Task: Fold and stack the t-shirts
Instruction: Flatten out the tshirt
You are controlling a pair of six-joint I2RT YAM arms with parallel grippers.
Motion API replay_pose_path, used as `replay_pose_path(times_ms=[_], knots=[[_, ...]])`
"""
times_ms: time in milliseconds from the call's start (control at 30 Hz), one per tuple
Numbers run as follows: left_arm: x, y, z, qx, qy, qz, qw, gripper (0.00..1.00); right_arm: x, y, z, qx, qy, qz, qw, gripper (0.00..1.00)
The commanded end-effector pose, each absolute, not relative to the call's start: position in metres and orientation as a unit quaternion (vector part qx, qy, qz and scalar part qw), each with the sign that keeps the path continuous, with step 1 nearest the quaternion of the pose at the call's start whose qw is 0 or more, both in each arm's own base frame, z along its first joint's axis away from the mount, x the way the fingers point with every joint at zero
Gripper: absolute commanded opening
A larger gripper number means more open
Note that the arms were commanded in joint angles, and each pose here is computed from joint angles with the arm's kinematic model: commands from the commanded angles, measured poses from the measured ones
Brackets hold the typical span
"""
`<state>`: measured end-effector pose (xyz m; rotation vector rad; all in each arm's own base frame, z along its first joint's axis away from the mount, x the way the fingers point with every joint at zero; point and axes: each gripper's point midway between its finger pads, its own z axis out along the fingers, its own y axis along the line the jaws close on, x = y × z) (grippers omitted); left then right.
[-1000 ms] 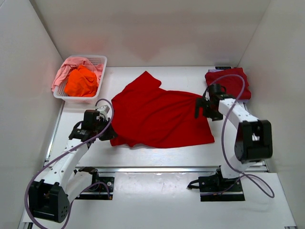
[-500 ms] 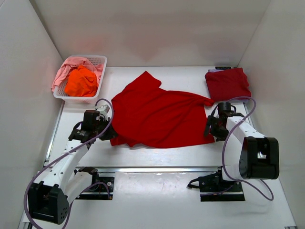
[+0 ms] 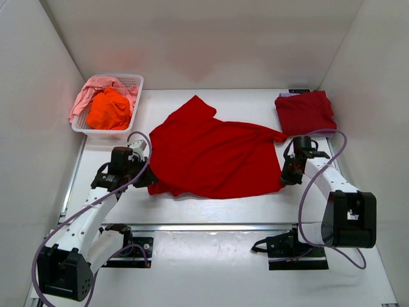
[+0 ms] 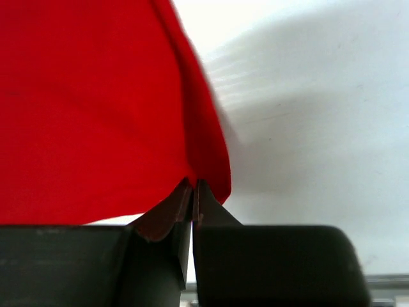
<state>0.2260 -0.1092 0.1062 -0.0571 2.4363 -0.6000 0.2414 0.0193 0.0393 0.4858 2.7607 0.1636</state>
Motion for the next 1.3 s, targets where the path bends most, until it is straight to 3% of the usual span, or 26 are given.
replay_pose_path(times_ms=[0,200,233,333,533,700,833,967,1100,1133,1200,1267], knots=[[0.259,-0.114,0.159,-0.012,0.899,-0.246,0.363,0.00,0.288,0.026,0.108,0.143,0.952,0.083,0.258,0.00],[0.345,-0.106,0.360,-0.009,0.799,-0.260,0.543,0.00,0.349,0.036,0.272,0.075,0.881,0.113,0.453,0.01],[0.353,-0.106,0.373,-0.019,0.793,-0.268,0.548,0.00,0.351,0.037,0.304,0.066,0.860,0.119,0.492,0.00],[0.348,-0.106,0.487,-0.006,0.711,-0.296,0.638,0.00,0.344,0.042,0.372,0.058,0.806,0.150,0.569,0.00],[0.299,-0.085,0.591,-0.004,0.629,-0.259,0.733,0.00,0.289,0.025,0.465,0.050,0.703,0.157,0.691,0.00],[0.263,-0.094,0.610,0.016,0.603,-0.270,0.750,0.00,0.260,0.031,0.503,0.017,0.675,0.150,0.722,0.00],[0.261,-0.102,0.614,0.029,0.600,-0.285,0.747,0.00,0.265,0.049,0.516,-0.023,0.680,0.174,0.712,0.00],[0.304,-0.107,0.569,0.030,0.648,-0.289,0.704,0.00,0.304,0.050,0.479,-0.010,0.726,0.212,0.655,0.00],[0.362,-0.109,0.481,0.015,0.732,-0.287,0.618,0.00,0.348,0.044,0.417,0.033,0.797,0.240,0.553,0.00],[0.393,-0.107,0.432,0.009,0.778,-0.267,0.569,0.00,0.374,0.044,0.377,0.051,0.832,0.236,0.500,0.00],[0.424,-0.107,0.398,0.003,0.804,-0.262,0.534,0.00,0.398,0.042,0.362,0.056,0.835,0.244,0.490,0.00],[0.444,-0.106,0.401,0.006,0.801,-0.267,0.536,0.00,0.416,0.044,0.367,0.046,0.828,0.249,0.501,0.00]])
